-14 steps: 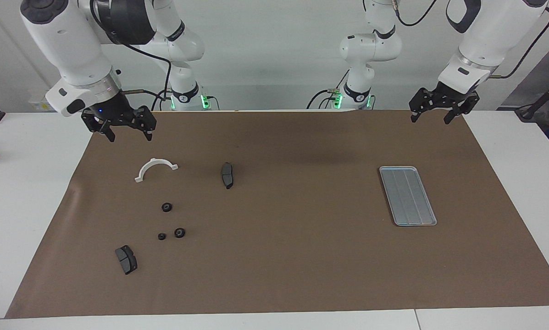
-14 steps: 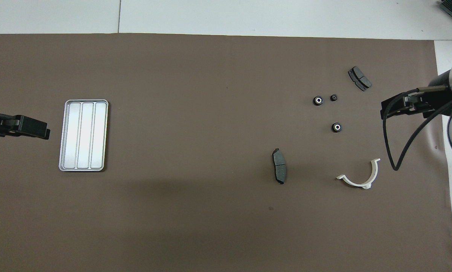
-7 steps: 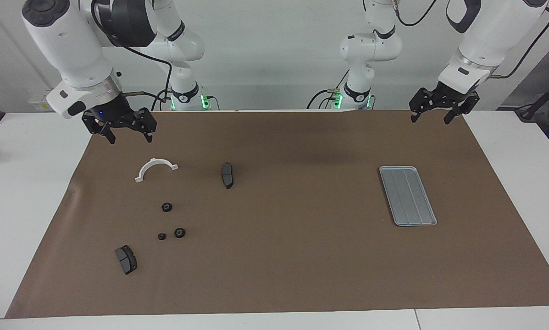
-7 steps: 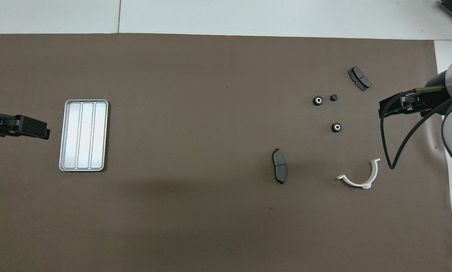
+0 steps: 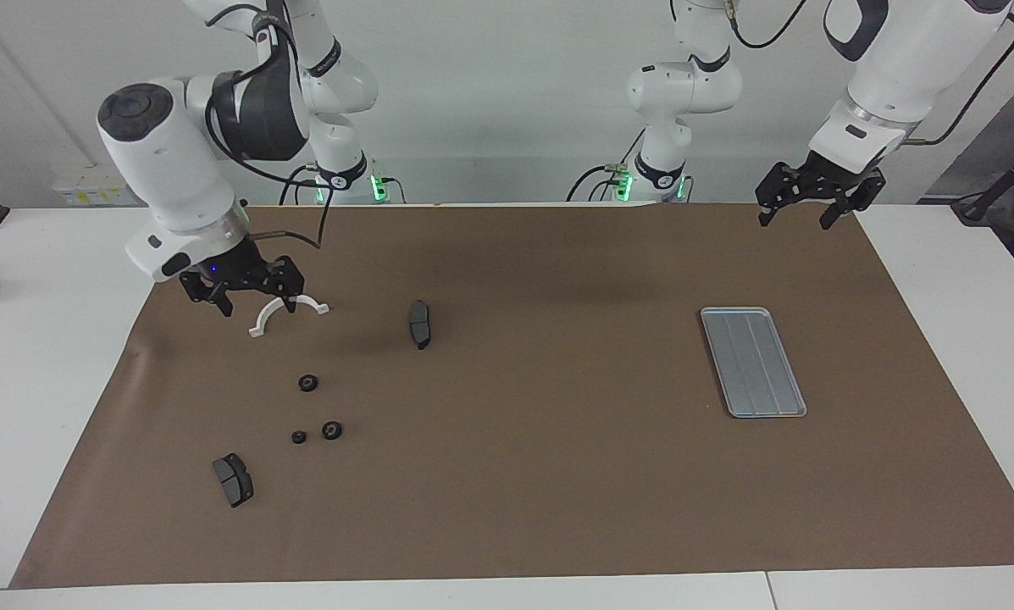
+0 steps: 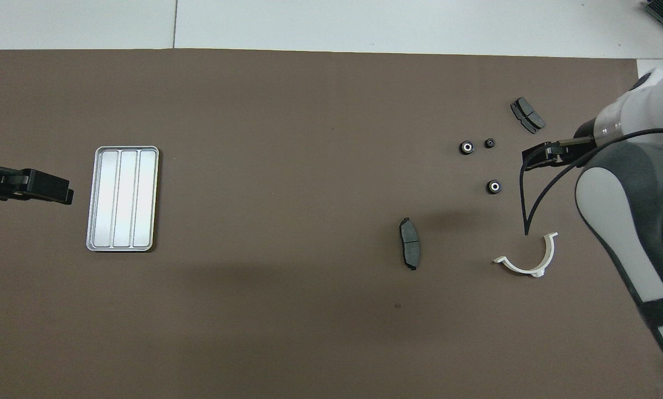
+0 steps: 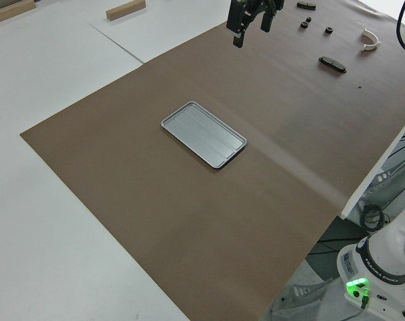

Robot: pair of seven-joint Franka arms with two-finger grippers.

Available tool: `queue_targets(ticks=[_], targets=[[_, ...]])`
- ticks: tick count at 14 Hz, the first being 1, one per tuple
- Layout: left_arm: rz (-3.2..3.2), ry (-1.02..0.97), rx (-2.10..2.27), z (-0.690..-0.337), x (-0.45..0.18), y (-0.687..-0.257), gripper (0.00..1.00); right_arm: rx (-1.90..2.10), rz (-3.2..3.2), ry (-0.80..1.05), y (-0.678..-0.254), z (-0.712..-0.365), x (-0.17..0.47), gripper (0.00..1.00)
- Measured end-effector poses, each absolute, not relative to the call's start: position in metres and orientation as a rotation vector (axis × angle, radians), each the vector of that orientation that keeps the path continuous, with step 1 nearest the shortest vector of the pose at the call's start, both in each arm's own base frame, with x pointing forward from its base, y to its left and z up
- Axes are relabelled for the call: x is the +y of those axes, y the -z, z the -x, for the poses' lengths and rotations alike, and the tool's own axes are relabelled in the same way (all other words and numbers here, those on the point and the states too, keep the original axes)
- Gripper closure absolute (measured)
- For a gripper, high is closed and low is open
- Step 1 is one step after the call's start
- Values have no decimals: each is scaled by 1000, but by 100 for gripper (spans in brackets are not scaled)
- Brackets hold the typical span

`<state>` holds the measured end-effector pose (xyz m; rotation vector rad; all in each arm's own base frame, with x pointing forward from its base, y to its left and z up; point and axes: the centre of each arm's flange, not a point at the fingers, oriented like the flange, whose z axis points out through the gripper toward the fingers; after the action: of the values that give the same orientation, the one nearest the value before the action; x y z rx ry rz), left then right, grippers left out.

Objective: Pick bearing gear from pile to tray
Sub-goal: 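Reach the right gripper down to a small black bearing gear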

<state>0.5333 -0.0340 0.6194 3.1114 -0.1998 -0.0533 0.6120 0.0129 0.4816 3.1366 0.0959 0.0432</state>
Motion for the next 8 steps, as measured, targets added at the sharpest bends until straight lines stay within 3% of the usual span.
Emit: queue_targets(ticks=[5,8], targets=[[-3111,53,-200,-533,-34,-619,0,116,-3148,-108,-384,-651,8,0],[-3111,53,-200,-533,-34,-619,0,125,-3151,-146,-348,-663,8,0]])
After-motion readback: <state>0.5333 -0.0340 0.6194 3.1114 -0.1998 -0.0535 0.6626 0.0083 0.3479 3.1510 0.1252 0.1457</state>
